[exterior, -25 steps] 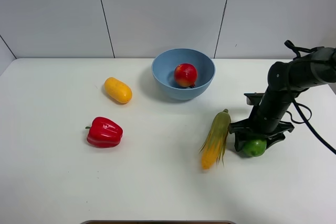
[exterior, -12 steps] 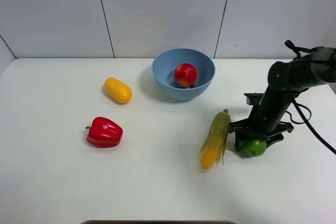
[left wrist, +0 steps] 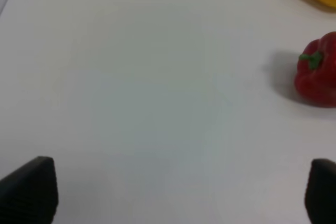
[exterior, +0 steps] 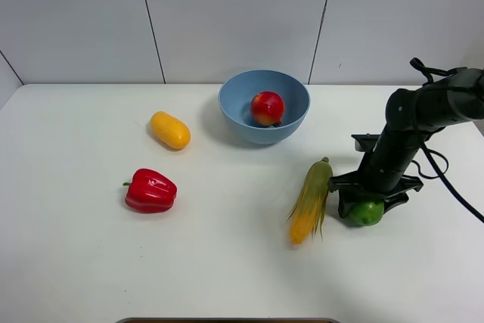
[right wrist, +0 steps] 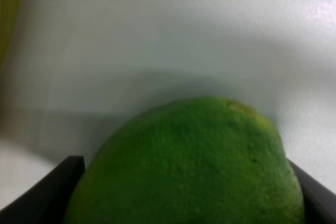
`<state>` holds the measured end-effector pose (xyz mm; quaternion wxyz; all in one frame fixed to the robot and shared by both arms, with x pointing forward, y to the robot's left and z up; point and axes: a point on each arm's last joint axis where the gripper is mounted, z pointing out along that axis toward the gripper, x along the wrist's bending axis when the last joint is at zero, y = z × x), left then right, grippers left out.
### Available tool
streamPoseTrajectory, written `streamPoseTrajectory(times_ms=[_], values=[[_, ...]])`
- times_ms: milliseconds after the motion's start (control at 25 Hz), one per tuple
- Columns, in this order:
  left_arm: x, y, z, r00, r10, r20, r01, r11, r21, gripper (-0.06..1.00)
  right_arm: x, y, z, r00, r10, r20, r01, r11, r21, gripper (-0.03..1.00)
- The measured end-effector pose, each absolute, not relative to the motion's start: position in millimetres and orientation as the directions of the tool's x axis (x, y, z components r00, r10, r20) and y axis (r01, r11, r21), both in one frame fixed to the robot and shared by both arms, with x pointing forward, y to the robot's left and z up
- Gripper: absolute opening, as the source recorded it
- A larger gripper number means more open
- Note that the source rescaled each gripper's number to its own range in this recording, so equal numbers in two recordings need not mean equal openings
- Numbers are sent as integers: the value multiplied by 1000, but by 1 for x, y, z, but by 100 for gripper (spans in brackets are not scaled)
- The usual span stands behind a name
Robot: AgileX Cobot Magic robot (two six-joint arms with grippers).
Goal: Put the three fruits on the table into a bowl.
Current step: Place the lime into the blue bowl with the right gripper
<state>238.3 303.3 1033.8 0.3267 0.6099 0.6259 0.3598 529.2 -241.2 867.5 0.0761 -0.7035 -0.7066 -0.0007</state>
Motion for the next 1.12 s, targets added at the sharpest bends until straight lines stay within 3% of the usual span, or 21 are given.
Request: streamPoseTrajectory(times_ms=[400, 880, 1120], values=[[238, 303, 1034, -43, 999, 30, 528, -3, 849, 82, 530, -241, 877, 5, 993, 118, 997, 4, -79, 0], [238, 303, 1034, -43, 999, 30, 528, -3, 849, 83, 527, -240, 946, -19, 988, 155, 993, 0, 121, 0], [238, 303, 1034, -43, 999, 30, 528, -3, 849, 82, 555, -235, 985, -60, 983, 172, 976, 21, 217, 0]])
